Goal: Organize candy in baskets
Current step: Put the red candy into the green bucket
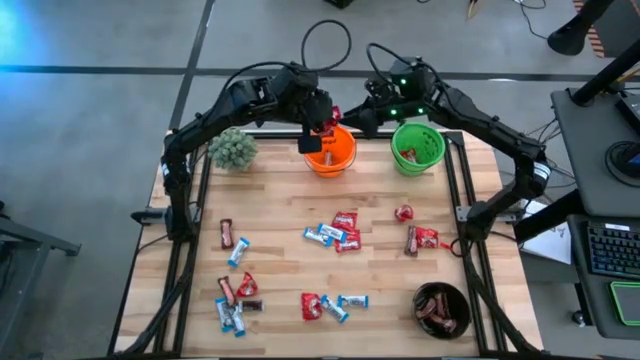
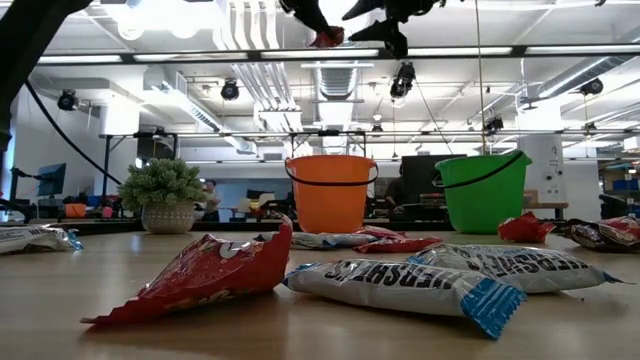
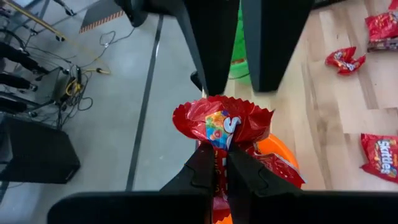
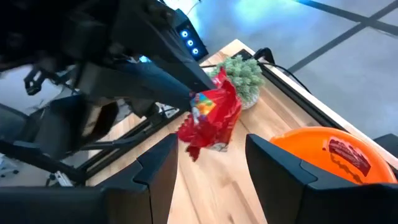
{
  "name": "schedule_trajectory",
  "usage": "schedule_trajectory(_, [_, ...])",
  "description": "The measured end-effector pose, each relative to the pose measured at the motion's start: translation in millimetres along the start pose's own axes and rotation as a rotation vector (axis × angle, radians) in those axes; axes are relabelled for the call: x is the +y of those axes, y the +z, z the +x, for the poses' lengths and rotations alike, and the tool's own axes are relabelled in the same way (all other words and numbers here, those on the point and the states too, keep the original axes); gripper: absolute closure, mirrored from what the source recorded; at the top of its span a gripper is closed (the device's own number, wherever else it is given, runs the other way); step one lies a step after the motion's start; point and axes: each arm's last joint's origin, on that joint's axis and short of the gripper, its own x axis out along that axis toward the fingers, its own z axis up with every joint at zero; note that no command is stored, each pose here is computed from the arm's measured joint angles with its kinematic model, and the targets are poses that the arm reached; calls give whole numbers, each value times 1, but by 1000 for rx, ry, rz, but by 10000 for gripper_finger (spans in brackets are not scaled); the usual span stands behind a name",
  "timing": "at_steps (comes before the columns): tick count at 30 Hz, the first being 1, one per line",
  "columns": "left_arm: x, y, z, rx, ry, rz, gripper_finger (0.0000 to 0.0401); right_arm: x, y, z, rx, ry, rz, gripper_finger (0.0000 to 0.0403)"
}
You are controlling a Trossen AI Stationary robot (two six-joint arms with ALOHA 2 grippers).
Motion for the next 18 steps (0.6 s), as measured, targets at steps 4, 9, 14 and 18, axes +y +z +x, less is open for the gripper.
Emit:
schedule_trajectory(4, [0,0,0,-24,-32,-1,401,-5,-1,9,5,-21,5,225])
schedule_trajectory(9, [0,0,3,-22,-36,3,401,-8,-1,14,2,-16,-3,225])
schedule_trajectory(14, [0,1,3,-25,-34,13,401,-9,-1,17,2,-15,-3,225])
schedule_trajectory(18, [0,1,3,-27,-31,18,401,-9,1,18,-17,-9,-13,241])
